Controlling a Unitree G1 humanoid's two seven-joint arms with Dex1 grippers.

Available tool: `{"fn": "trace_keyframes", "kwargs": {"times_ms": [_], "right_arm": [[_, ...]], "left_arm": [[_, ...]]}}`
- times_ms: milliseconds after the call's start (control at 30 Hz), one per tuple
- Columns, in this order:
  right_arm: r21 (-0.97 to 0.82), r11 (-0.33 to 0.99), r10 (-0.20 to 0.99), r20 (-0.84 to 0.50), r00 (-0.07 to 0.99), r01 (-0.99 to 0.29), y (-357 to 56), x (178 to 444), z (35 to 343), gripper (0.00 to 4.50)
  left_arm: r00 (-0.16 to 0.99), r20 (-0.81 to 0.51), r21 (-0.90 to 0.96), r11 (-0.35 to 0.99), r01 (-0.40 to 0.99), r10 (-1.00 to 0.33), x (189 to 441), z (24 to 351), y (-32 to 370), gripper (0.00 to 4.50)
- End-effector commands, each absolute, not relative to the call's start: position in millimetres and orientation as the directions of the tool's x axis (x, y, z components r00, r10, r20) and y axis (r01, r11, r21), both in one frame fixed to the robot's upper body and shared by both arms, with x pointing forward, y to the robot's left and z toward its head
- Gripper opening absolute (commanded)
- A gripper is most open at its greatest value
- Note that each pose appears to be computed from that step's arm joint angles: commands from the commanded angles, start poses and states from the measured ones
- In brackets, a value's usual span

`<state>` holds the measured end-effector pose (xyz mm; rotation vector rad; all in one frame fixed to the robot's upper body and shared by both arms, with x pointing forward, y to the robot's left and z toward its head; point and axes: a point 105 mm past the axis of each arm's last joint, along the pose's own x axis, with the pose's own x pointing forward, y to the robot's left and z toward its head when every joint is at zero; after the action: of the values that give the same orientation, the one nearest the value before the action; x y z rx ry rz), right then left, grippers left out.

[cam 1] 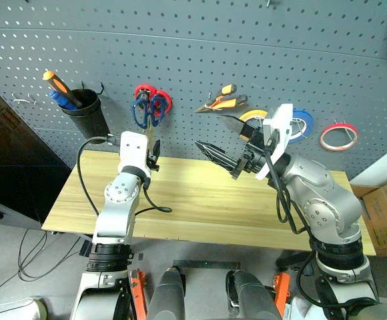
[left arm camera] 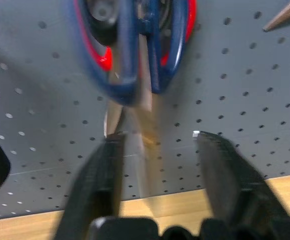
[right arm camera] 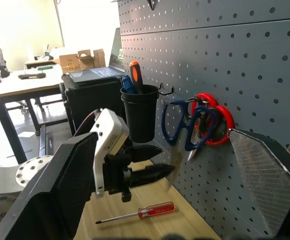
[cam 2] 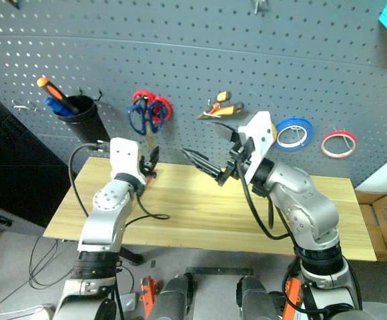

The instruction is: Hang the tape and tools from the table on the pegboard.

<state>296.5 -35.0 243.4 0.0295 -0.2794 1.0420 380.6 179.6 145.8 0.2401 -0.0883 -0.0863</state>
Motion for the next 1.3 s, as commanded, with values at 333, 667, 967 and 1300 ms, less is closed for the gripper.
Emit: {"fn": "trace_keyframes", "kwargs": {"times_ms": [333, 667, 967, 1300], "right_arm": [[-0.167, 0.456, 0.880, 0.231, 0.415, -0.874, -32, 279, 242, 4.50], [-0.277, 0.360, 0.923, -0.035, 0.383, -0.891, 2, 289, 166, 4.50], [-0.301, 0.352, 0.911, -0.109, 0.398, -0.886, 33, 307, 155, 4.50], [-0.288, 0.373, 0.896, -0.134, 0.423, -0.882, 28, 302, 155, 4.50]], "left_arm": [[0.999, -0.018, 0.276, 0.960, 0.047, -0.044, 352, 120, 201, 4.48], [0.965, -0.262, 0.416, 0.905, 0.091, 0.023, 362, 87, 249, 4.48], [0.903, -0.429, 0.391, 0.901, 0.185, 0.001, 383, 64, 263, 4.48], [0.886, -0.463, 0.410, 0.884, 0.224, -0.010, 409, 68, 270, 4.48]]}}
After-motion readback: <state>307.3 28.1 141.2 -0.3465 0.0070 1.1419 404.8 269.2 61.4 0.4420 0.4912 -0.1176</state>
